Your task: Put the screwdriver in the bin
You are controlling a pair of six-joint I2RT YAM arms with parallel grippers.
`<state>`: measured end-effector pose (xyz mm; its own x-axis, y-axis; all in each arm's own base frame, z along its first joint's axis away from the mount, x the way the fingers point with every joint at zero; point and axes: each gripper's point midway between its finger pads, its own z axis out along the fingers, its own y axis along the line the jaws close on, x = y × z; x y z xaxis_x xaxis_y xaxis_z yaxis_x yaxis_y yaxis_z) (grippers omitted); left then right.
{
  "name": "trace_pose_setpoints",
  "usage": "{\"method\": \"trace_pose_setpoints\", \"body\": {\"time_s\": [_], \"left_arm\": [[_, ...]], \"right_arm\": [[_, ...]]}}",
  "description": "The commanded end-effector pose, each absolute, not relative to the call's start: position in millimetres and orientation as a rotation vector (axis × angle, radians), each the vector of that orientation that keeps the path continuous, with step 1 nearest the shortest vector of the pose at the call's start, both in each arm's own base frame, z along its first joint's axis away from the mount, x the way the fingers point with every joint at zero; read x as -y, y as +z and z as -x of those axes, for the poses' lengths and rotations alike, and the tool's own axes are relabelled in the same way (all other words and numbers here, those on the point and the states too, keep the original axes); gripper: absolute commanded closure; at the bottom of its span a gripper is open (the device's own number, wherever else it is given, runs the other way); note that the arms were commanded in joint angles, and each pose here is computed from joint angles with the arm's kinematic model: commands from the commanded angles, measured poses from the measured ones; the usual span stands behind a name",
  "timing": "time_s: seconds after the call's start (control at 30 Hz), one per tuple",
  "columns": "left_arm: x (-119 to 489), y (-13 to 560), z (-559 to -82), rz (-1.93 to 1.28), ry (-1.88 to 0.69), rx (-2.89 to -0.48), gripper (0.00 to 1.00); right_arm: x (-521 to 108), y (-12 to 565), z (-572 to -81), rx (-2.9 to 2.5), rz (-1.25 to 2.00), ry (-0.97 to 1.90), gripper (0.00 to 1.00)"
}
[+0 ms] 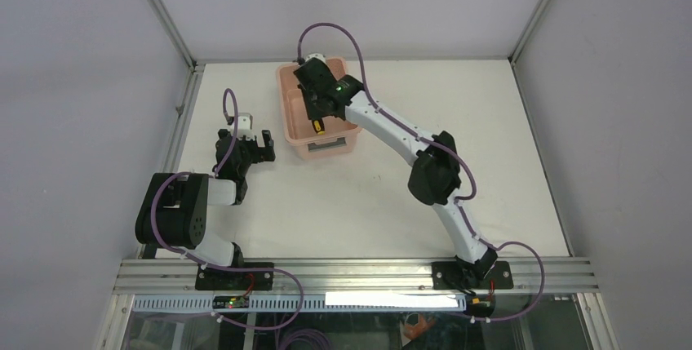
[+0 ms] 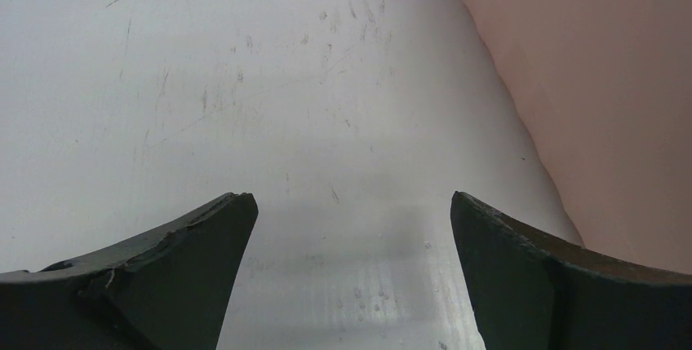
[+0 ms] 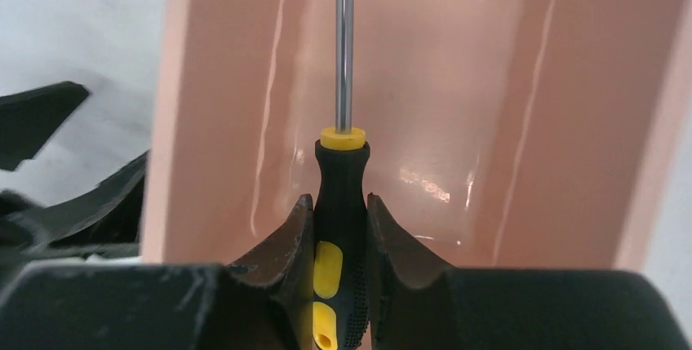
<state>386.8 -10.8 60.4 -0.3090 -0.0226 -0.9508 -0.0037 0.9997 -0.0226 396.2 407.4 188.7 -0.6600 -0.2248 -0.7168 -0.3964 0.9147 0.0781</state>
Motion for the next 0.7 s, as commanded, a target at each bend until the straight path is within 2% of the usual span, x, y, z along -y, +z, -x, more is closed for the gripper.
{"method": "trace_pose_setpoints", "body": {"time_s": [0.0,0.2,0.43,0.53,0.6,0.67], "left_arm": [[16,79,-394,0.022,-0.046,-1.826,0.01],[16,79,-394,0.022,-0.046,-1.826,0.01],[16,79,-394,0.022,-0.046,-1.826,0.01],[16,79,-394,0.023,-0.045,-1.826,0.01],[16,79,-394,0.021,-0.047,-1.825,0.01],[16,79,-394,0.022,-0.046,-1.826,0.01]], "right_arm": [[-419,166,-412,-2.322,0.428,0.276,1.00],[-425,103,-419,-2.391,0.386,0.243,0.98],[-427,55,-420,-2.500,0.333,0.289,0.88],[-428,68,-421,-2.493,0.333,0.325,0.76],[-430,90,-424,-2.453,0.351,0.346,0.61],[-432,120,-426,-2.400,0.368,0.375,0.54]]}}
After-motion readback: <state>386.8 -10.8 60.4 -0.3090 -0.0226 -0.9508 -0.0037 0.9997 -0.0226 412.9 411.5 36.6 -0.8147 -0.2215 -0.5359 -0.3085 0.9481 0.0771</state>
